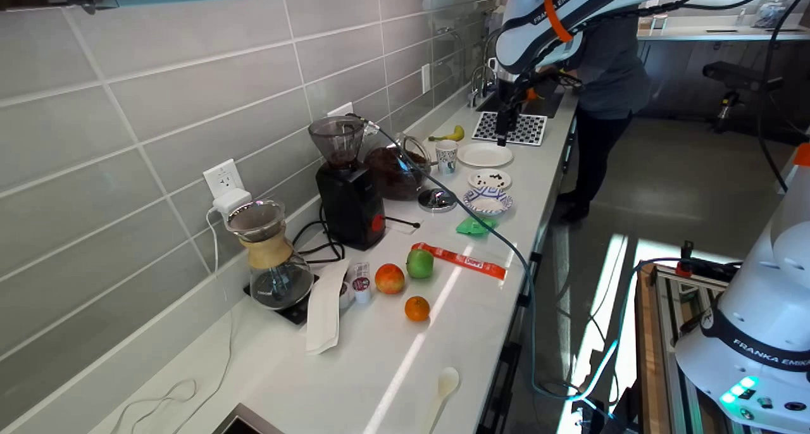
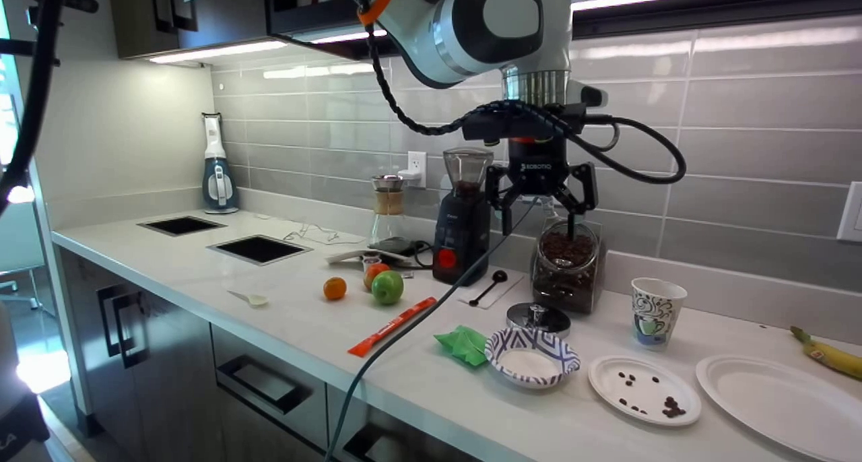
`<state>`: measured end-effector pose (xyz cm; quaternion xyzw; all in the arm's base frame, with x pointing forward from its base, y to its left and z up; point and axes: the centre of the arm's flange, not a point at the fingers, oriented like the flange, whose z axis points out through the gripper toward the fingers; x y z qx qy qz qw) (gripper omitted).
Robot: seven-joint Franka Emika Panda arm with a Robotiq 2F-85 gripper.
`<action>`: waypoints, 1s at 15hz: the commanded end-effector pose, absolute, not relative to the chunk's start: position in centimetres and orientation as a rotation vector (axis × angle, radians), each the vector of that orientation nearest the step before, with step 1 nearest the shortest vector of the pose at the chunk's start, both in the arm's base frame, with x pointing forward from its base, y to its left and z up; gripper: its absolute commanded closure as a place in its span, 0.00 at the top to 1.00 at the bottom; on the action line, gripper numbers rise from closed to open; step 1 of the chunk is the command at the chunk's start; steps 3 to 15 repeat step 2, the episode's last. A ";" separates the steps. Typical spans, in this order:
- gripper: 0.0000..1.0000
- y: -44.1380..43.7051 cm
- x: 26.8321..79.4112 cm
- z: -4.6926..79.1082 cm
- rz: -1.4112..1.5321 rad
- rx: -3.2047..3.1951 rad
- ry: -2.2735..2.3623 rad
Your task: Pick up the bowl and pour it's contents on the plate
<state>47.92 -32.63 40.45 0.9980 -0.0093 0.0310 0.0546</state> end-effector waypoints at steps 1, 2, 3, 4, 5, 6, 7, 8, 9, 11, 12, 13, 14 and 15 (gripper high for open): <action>1.00 -32.5 47.8 40.5 0.095 3.030 -0.027; 1.00 -32.5 47.7 40.6 0.095 3.030 -0.026; 1.00 -32.5 47.7 40.6 0.095 3.030 -0.026; 1.00 -32.5 47.7 40.6 0.095 3.030 -0.026; 1.00 -32.5 47.7 40.6 0.095 3.030 -0.026; 1.00 -32.5 47.7 40.6 0.095 3.030 -0.026; 1.00 -32.5 47.7 40.6 0.095 3.030 -0.026; 1.00 -32.5 47.7 40.6 0.095 3.030 -0.026; 1.00 -32.5 47.7 40.6 0.095 3.030 -0.026; 1.00 -32.5 47.7 40.6 0.095 3.030 -0.026; 1.00 -32.5 47.7 40.6 0.095 3.030 -0.026; 1.00 -32.5 47.7 40.6 0.095 3.030 -0.026; 1.00 -32.5 47.7 40.6 0.095 3.030 -0.026; 1.00 -32.5 47.7 40.6 0.095 3.030 -0.026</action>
